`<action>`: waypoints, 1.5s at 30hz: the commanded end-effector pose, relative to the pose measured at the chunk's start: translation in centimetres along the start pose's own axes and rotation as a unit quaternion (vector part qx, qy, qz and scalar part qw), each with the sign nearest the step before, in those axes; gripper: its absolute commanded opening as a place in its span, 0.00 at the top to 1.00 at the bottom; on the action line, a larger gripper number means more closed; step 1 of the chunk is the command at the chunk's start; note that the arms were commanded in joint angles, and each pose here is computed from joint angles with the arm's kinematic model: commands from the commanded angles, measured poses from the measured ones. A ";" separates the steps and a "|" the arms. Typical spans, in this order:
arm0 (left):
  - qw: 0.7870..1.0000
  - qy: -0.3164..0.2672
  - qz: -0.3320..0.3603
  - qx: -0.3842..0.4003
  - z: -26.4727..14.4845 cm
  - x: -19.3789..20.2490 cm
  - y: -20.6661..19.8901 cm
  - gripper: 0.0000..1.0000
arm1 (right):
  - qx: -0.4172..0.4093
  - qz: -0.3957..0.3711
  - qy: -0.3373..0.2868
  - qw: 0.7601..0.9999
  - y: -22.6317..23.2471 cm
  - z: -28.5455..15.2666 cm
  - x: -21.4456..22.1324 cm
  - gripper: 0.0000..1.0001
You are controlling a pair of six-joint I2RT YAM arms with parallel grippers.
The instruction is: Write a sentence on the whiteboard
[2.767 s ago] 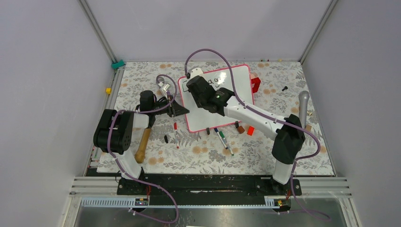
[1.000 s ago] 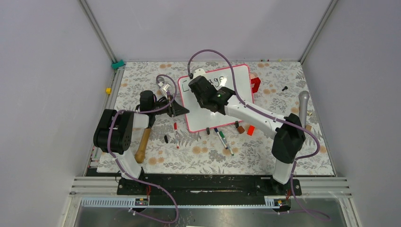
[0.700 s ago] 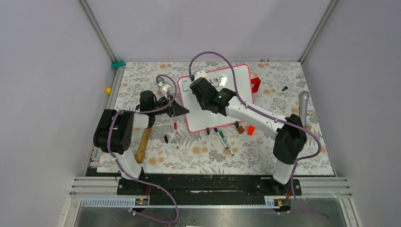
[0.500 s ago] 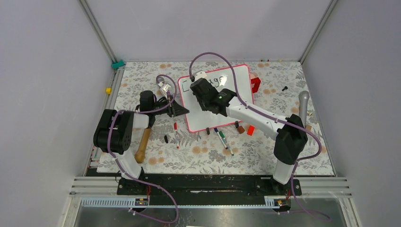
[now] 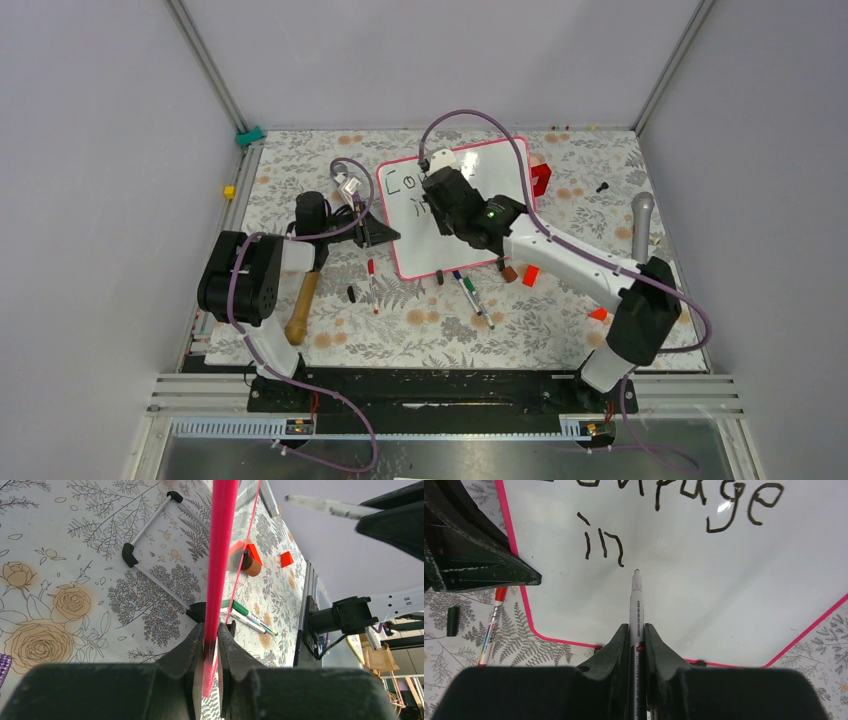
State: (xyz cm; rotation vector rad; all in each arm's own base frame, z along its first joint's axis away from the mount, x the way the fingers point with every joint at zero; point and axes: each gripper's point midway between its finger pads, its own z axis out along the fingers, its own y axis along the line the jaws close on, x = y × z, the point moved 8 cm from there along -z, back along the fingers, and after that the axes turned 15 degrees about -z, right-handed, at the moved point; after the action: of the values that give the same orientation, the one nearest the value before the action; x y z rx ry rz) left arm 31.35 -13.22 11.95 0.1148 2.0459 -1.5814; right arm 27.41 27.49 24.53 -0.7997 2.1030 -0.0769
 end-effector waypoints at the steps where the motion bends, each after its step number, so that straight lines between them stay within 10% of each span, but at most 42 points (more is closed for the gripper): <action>1: 1.000 -0.021 -0.003 -0.018 -0.5 -0.3 1.1 1.00 | 0.026 0.027 -0.074 0.997 -2.1 -2.2 -1.6 1.00; 45: 0.999 -0.030 -0.003 -0.016 -0.3 -0.3 1.4 1.00 | -0.052 0.123 -0.121 0.984 -6.0 -2.9 -0.1 1.00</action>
State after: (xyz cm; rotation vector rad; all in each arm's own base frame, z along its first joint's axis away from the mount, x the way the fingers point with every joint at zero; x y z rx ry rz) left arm 31.55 -13.22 11.74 0.1087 2.0334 -1.6084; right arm 27.90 21.78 24.96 -0.6018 2.0264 0.2271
